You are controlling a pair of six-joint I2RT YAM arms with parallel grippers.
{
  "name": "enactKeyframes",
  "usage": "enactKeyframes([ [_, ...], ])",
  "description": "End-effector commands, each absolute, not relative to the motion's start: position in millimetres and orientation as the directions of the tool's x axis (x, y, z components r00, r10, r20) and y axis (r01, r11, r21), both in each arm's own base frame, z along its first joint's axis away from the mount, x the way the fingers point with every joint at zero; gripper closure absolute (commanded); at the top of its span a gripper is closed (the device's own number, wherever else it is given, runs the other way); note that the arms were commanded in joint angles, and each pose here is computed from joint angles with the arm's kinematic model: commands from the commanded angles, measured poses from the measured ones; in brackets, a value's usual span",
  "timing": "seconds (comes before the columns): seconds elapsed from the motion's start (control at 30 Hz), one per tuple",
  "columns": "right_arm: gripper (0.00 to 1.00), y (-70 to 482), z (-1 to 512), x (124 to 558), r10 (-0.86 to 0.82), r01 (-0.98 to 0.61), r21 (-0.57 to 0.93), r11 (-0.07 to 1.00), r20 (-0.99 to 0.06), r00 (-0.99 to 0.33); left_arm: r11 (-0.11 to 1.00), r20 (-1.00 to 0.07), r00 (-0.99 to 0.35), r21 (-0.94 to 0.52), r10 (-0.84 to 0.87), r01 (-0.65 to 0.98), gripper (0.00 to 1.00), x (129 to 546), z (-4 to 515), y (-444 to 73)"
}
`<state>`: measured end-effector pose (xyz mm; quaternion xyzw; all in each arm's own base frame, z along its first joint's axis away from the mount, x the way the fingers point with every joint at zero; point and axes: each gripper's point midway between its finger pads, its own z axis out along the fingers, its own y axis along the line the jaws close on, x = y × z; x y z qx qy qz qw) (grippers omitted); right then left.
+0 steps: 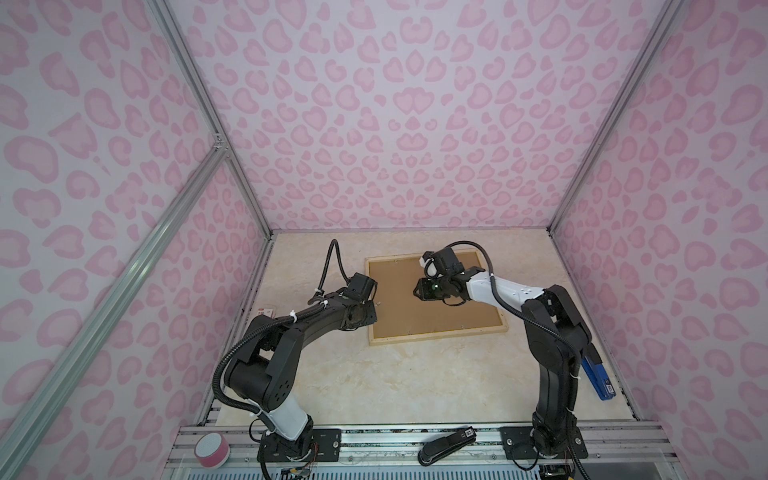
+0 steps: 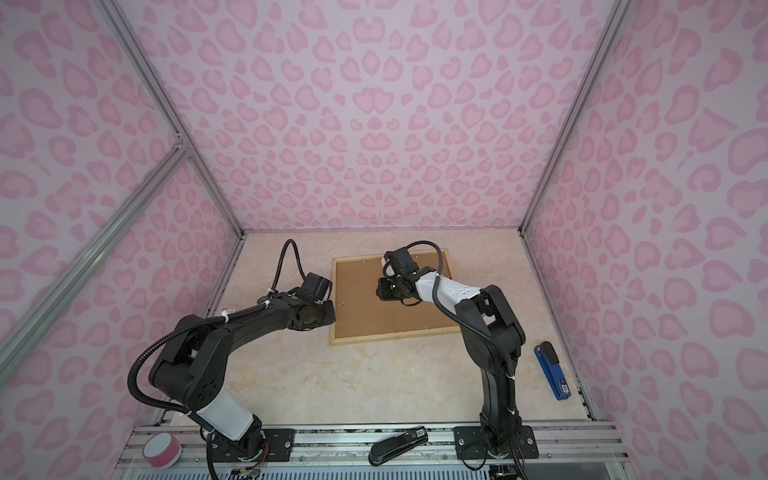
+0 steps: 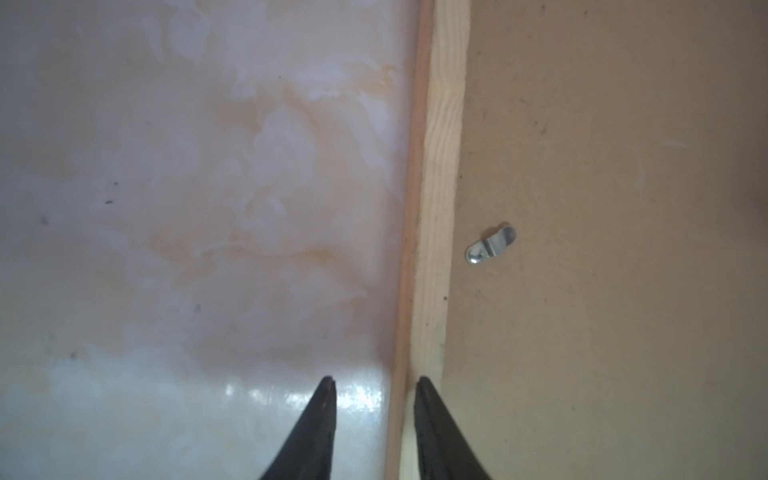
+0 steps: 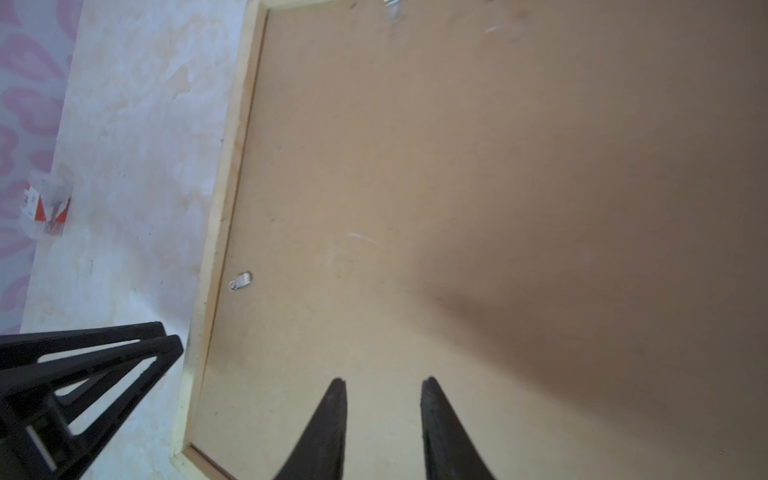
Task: Put the photo into the frame
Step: 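Move the right gripper over the backing toward the left gripper, then press the metal clip down with the right gripper beside the left gripper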
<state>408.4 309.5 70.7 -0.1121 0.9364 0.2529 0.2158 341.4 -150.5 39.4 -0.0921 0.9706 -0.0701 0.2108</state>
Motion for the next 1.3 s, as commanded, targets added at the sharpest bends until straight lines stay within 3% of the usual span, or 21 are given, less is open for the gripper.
enactKeyframes([
  [0.0, 0.68, 339.5, 68.7, 409.1, -0.104, -0.34, 0.466, 0.817, -0.46, -0.882, 0.966, -0.403, -0.887, -0.211, -0.226, -0.151, 0.65, 343.4, 40.7, -156.8],
  [0.33, 0.69, 399.4, 54.4, 389.3, -0.178, -0.409, 0.56, 0.721, -0.42, -0.89, 0.967, -0.412, -0.883, -0.203, -0.227, -0.154, 0.7, 343.9, 37.1, -156.1],
  [0.93, 0.68, 423.0, 35.2, 389.5, -0.171, -0.391, 0.611, 0.688, -0.387, -0.906, 0.963, -0.415, -0.885, -0.243, -0.209, -0.114, 0.73, 346.2, 41.9, -165.7],
  [1.27, 0.68, 442.7, 25.1, 388.5, -0.156, -0.358, 0.721, 0.593, -0.333, -0.93, 0.976, -0.382, -0.902, -0.152, -0.201, -0.153, 0.74, 339.0, 27.0, -150.8],
])
